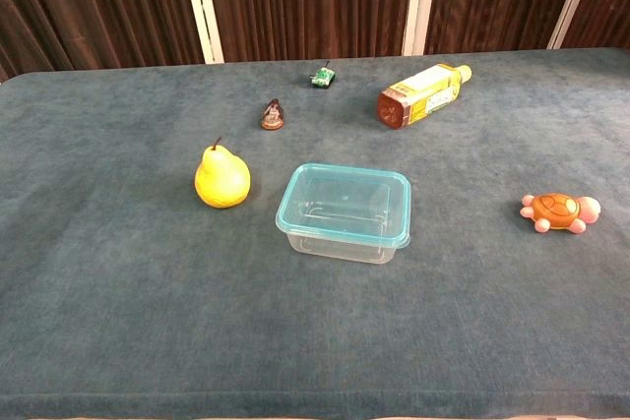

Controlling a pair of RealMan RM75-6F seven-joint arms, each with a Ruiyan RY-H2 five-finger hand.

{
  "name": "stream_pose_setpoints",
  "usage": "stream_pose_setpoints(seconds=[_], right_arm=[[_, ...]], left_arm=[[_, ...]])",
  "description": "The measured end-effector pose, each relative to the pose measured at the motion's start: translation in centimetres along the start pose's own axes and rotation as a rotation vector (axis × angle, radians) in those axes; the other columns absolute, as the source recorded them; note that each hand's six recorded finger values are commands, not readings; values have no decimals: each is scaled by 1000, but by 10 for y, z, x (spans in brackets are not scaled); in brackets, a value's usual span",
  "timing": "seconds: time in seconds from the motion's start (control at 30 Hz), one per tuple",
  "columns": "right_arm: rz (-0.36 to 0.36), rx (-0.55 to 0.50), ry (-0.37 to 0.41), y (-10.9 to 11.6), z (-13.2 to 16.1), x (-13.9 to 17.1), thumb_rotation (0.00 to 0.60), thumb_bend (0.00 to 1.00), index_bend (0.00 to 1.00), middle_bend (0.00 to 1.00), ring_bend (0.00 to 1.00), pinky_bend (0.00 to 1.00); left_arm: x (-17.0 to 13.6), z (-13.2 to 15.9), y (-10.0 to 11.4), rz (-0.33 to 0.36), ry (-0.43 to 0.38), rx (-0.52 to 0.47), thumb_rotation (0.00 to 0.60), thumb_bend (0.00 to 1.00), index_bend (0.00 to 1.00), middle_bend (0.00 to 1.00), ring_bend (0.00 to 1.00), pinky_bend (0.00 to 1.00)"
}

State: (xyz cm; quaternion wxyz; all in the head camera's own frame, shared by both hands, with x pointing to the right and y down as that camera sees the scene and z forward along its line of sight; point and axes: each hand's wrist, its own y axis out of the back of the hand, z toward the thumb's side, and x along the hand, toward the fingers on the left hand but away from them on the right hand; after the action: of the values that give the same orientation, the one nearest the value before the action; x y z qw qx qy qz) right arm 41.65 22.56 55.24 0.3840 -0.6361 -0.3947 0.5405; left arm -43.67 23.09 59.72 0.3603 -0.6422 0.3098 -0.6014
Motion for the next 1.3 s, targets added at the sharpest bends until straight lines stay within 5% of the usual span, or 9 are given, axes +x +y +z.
stream_pose_setpoints(seconds=[0.17,0.27,0.5,0.63,1.13,1.3], right_arm=[[-4,-4,3,0,-1,-4,600,247,0,28,32,192],[-9,-2,8,-2,-2,-10,600,248,15,48,181,221],[-44,6,95,-11,11,-33,600,247,326,254,765,840],[-32,16,128,-21,20,-47,600,248,390,298,920,984],[172,20,111,-84,38,-104,600,248,278,331,970,1000],[216,-26,129,-98,50,-113,600,248,326,359,970,1000]], left_arm=[[0,2,2,20,-17,10,600,469,104,0,29,235],[-2,1,2,22,-16,3,600,469,106,0,39,236],[-8,-6,10,51,-3,-30,600,467,109,0,40,242],[-12,-10,10,45,8,-37,600,467,119,0,40,248],[-23,-16,9,16,38,-40,600,466,136,0,52,264],[-23,-20,11,28,65,-44,600,466,136,0,53,266]])
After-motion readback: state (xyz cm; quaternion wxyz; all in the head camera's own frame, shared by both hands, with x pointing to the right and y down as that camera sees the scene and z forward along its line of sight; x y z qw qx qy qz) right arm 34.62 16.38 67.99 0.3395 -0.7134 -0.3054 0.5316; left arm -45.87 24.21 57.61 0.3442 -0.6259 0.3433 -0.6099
